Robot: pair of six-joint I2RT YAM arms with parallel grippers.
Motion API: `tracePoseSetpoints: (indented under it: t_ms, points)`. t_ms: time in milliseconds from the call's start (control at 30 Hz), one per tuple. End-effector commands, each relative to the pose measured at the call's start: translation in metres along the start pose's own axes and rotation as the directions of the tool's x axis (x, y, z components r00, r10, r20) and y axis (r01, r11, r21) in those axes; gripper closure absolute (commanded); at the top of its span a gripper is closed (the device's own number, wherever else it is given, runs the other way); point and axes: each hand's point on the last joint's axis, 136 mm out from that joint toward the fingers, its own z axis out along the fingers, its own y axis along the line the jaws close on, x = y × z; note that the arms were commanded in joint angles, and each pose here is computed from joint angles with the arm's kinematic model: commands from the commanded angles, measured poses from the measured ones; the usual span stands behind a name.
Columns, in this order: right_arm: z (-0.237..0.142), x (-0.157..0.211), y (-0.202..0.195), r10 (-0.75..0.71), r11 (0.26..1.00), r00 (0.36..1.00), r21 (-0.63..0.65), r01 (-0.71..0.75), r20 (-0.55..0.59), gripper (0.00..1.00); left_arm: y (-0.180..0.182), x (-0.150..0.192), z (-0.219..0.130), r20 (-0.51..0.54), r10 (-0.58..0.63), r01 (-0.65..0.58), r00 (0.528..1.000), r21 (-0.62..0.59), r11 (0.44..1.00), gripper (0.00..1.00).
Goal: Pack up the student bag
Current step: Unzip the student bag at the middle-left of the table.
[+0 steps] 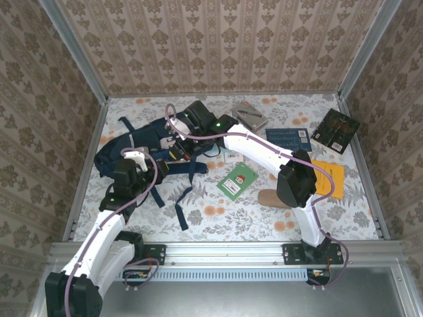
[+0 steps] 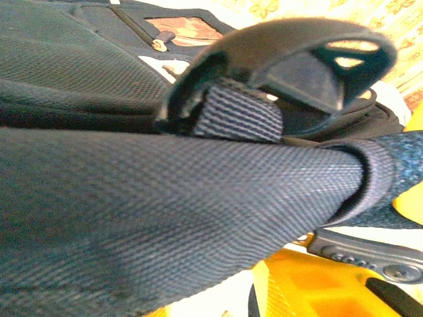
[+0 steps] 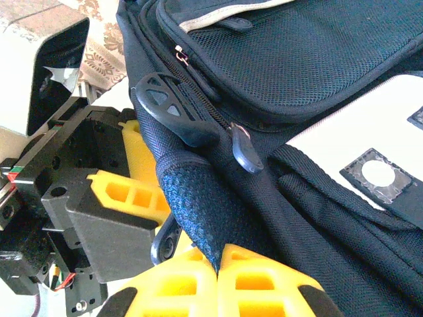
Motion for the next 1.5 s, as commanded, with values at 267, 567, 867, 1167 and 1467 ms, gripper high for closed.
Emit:
tracePoseSetpoints:
  t_ms: [267, 567, 867, 1167, 1467]
  points:
    - [-0.002, -0.016, 0.021, -0.014, 0.997, 0.999, -0.073, 0.016, 0.037, 1.00, -0.028, -0.037, -0.002, 0.088, -0.002, -0.006, 0.996, 0.089, 0.996, 0.59]
    - [-0.003, -0.015, 0.022, -0.016, 0.997, 0.999, -0.073, 0.018, 0.036, 1.00, -0.011, -0.037, 0.002, 0.086, -0.018, 0.018, 0.996, -0.001, 1.000, 0.84]
    - [-0.004, -0.017, 0.018, -0.016, 0.998, 0.999, -0.059, 0.019, 0.045, 1.00, 0.016, -0.031, -0.011, 0.092, -0.018, 0.032, 0.996, -0.150, 0.988, 1.00]
    - [-0.011, -0.013, 0.002, -0.025, 1.000, 0.996, 0.000, 0.025, 0.087, 1.00, 0.073, -0.034, -0.035, 0.115, -0.079, 0.121, 0.990, -0.419, 0.900, 1.00]
    - [-0.012, 0.003, -0.016, -0.068, 0.996, 0.995, 0.070, 0.063, 0.074, 1.00, 0.112, -0.042, -0.062, 0.159, -0.107, 0.181, 0.981, -0.589, 0.788, 1.00]
